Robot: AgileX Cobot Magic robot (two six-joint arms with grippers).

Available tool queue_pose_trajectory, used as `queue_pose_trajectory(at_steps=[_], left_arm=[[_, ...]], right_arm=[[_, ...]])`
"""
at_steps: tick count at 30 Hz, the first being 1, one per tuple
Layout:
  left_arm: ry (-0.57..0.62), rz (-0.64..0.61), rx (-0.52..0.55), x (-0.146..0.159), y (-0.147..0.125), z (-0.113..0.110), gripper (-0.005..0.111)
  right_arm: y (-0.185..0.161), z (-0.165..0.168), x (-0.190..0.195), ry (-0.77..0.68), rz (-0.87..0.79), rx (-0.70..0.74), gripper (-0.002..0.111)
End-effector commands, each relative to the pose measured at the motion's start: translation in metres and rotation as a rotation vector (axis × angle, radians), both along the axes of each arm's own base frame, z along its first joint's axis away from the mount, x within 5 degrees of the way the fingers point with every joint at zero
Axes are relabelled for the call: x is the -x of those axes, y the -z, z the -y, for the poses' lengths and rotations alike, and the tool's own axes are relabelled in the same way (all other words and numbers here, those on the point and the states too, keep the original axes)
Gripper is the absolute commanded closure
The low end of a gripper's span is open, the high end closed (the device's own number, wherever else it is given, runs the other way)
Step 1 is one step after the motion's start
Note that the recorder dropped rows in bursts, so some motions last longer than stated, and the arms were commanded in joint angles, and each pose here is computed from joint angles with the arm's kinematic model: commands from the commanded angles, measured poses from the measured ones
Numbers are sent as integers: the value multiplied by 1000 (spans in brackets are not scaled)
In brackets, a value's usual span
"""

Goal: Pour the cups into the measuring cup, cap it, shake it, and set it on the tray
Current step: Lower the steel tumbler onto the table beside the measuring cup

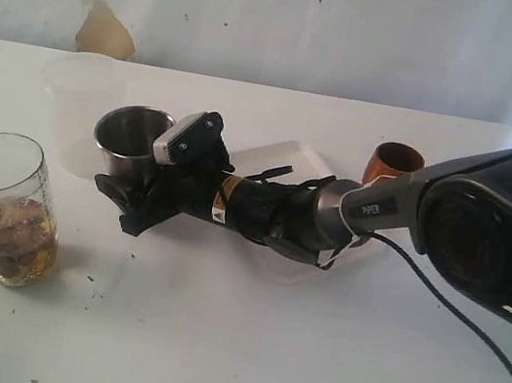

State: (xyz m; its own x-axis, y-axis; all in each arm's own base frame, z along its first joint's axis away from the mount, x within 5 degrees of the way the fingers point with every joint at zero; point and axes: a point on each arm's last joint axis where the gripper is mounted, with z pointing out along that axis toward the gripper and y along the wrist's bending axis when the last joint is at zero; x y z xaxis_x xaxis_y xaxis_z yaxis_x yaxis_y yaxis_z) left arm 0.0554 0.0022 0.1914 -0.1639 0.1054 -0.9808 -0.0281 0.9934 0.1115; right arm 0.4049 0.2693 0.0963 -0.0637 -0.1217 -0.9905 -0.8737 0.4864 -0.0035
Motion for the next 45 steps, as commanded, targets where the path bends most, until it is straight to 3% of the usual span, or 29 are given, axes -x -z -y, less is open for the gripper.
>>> queue_pose_trajectory(at_steps=[1, 28, 30, 32, 33, 35, 36, 38, 45], left_arm=[[1, 15, 2, 0, -1, 0, 107], [1, 15, 2, 0, -1, 0, 107], [1, 15, 2, 0, -1, 0, 107], [1, 15, 2, 0, -1, 0, 107], [1, 15, 2, 0, -1, 0, 107], [1, 15, 2, 0, -1, 0, 107], [1, 15, 2, 0, -1, 0, 107], [1, 15, 2, 0, -1, 0, 107], [1, 15, 2, 0, -1, 0, 107]], right_arm=[[-9, -4, -5, 1, 40, -36, 108], [11, -42, -16, -34, 30, -61, 108], [10, -42, -16, -39, 32, -70, 100], [9, -43, -15, -43, 15, -94, 79], [9, -43, -15, -44, 1, -105, 57], [9, -42, -16, -27, -28, -102, 31], [9, -42, -17, -13, -45, -90, 24], [7, -41, -18, -5, -45, -52, 20], [-10, -42, -18, -12, -16, -67, 20]])
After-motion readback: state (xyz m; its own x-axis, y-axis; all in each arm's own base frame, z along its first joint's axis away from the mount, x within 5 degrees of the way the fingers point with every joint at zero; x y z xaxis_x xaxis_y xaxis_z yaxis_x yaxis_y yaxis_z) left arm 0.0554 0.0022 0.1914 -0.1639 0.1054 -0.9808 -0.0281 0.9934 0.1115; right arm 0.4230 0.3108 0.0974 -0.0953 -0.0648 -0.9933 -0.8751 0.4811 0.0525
